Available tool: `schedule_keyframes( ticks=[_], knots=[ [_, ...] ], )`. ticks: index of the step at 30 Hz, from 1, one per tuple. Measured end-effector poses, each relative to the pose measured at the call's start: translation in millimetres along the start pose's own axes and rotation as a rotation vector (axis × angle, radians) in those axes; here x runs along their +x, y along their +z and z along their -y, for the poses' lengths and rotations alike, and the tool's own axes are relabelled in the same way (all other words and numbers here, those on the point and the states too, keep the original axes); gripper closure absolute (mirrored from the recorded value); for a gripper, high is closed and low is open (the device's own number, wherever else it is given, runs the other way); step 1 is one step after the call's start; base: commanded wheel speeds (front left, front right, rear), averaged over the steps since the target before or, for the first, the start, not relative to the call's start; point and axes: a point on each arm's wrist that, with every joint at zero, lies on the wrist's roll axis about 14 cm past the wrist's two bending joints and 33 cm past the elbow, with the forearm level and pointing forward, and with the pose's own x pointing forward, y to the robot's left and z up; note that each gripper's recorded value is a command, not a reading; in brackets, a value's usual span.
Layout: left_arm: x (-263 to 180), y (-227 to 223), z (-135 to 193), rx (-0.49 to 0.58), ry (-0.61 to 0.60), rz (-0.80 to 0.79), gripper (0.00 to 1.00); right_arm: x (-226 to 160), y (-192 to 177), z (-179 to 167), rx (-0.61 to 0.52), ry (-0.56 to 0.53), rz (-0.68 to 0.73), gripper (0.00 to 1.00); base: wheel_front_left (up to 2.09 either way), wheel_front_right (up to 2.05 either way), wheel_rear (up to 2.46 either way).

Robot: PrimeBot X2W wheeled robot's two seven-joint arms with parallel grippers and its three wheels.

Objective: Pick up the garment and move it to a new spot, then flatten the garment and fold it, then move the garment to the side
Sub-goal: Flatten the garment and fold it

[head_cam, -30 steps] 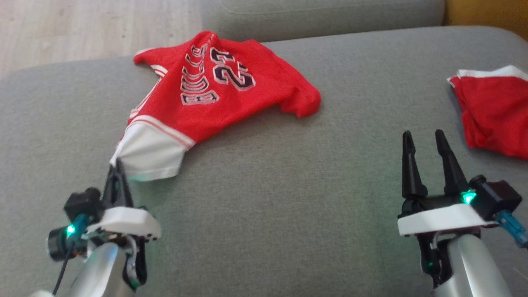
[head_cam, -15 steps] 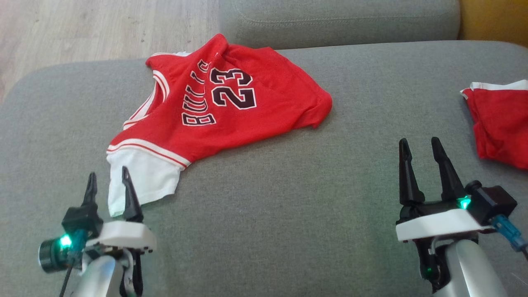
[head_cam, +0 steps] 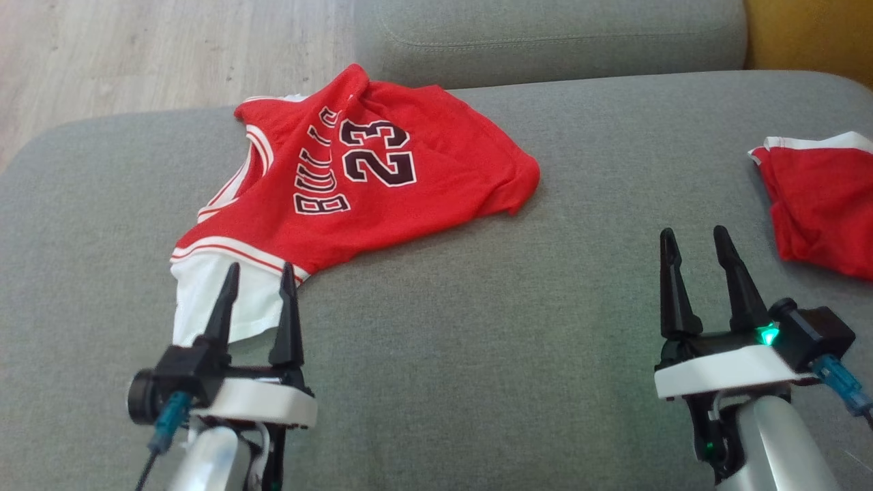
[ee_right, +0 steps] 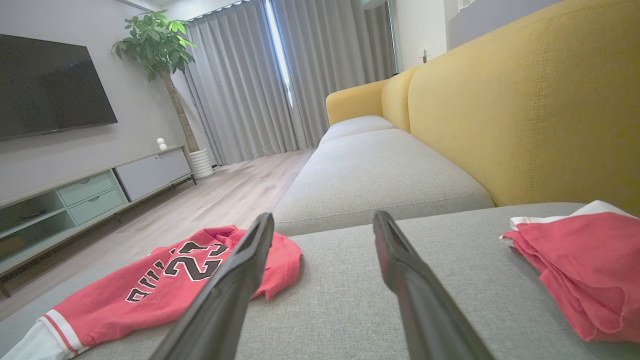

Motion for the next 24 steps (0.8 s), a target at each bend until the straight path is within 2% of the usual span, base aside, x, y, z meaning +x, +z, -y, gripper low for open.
schedule_keyframes(
  ticks=[6, 12, 18, 24],
  knots=[
    [-1.7, -7.5, 9.0, -0.009, -0.022, -0.016, 0.0, -2.0, -4.7, 1.9, 0.002, -0.006, -0.013, 0.0, 0.0, 0.0, 0.0],
    [0.9, -12.9, 4.6, -0.008, -0.014, -0.028, 0.0, 4.8, -24.0, -3.7, -0.012, 0.018, -0.068, 0.0, 0.0, 0.0, 0.0],
    [6.6, -19.8, -0.9, -0.021, 0.0, -0.043, 0.0, 50.1, -43.8, -16.9, -0.027, 0.074, -0.17, 0.0, 0.0, 0.0, 0.0],
    [11.4, -23.9, -9.5, -0.023, 0.022, -0.054, 0.0, 87.6, -76.1, -24.7, -0.023, 0.095, -0.345, 0.0, 0.0, 0.0, 0.0]
  ],
)
